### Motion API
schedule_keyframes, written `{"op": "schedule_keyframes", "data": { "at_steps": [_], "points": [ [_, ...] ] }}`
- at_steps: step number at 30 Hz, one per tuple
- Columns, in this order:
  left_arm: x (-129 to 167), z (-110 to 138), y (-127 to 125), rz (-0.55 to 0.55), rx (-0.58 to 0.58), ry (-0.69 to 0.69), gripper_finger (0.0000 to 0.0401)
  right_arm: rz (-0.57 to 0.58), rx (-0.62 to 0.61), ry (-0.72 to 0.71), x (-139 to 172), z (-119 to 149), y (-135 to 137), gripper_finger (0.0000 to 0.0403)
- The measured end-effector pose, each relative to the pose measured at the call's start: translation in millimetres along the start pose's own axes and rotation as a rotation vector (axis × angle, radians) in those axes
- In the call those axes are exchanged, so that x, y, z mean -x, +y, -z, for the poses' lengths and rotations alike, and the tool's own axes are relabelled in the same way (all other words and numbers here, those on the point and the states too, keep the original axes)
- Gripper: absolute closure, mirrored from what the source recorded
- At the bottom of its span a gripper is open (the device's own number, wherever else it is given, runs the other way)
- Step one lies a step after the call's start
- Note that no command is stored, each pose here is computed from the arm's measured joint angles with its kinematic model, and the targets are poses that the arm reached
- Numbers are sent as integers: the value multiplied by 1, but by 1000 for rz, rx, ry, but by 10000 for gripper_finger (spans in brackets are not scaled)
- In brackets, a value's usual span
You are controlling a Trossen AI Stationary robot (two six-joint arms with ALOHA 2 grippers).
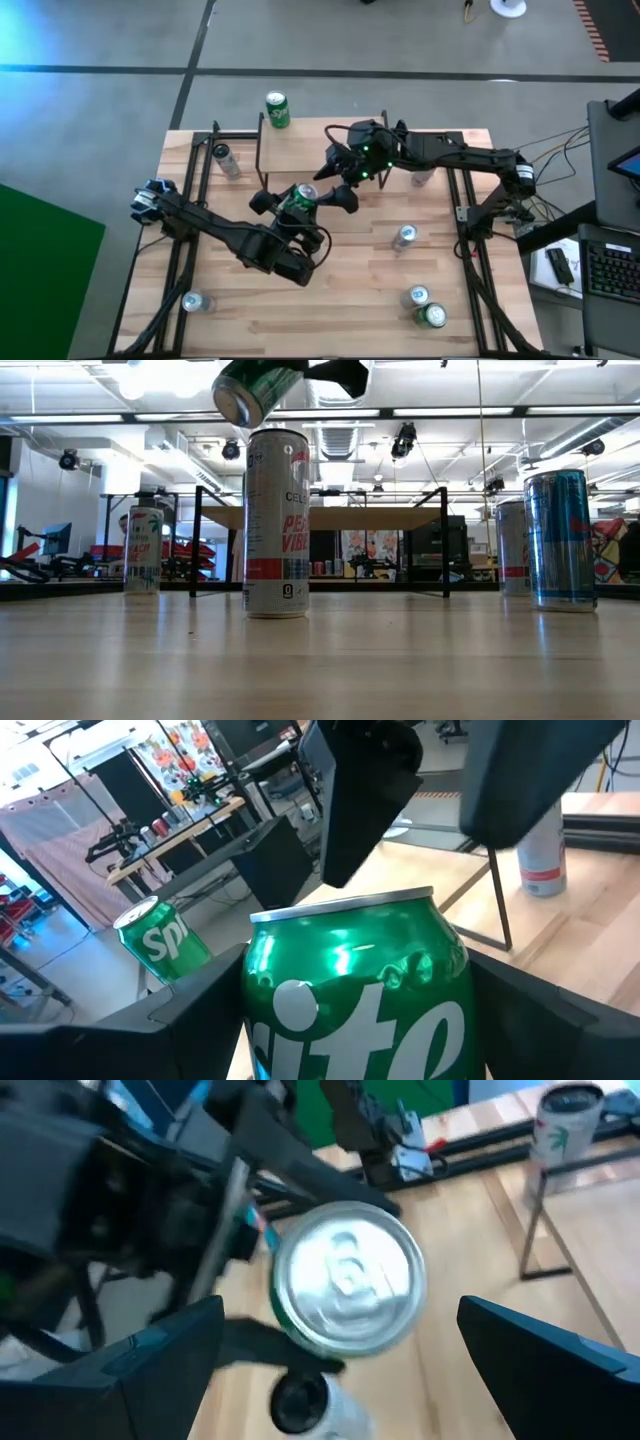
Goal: Place canned beverage on shelf
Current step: Put the left green soda can on the shelf aligned with other green soda cans
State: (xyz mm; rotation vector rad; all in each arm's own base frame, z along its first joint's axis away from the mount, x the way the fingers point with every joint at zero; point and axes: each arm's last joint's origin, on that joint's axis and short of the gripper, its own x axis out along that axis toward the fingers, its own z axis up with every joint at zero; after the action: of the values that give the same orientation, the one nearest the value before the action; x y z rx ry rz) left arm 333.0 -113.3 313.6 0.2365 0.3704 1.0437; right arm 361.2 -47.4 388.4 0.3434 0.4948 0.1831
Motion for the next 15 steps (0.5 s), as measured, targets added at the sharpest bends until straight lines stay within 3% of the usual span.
{"op": "schedule_keyframes", "data": {
  "at_steps": [10, 15],
  "points": [
    [-5, -4, -1, -23, 45, -20, 94, 0, -24, 9, -19, 3, -9, 11],
    [-7, -5, -2, -30, 54, -25, 94, -73, -41, 57, -36, 6, -14, 11]
  ]
}}
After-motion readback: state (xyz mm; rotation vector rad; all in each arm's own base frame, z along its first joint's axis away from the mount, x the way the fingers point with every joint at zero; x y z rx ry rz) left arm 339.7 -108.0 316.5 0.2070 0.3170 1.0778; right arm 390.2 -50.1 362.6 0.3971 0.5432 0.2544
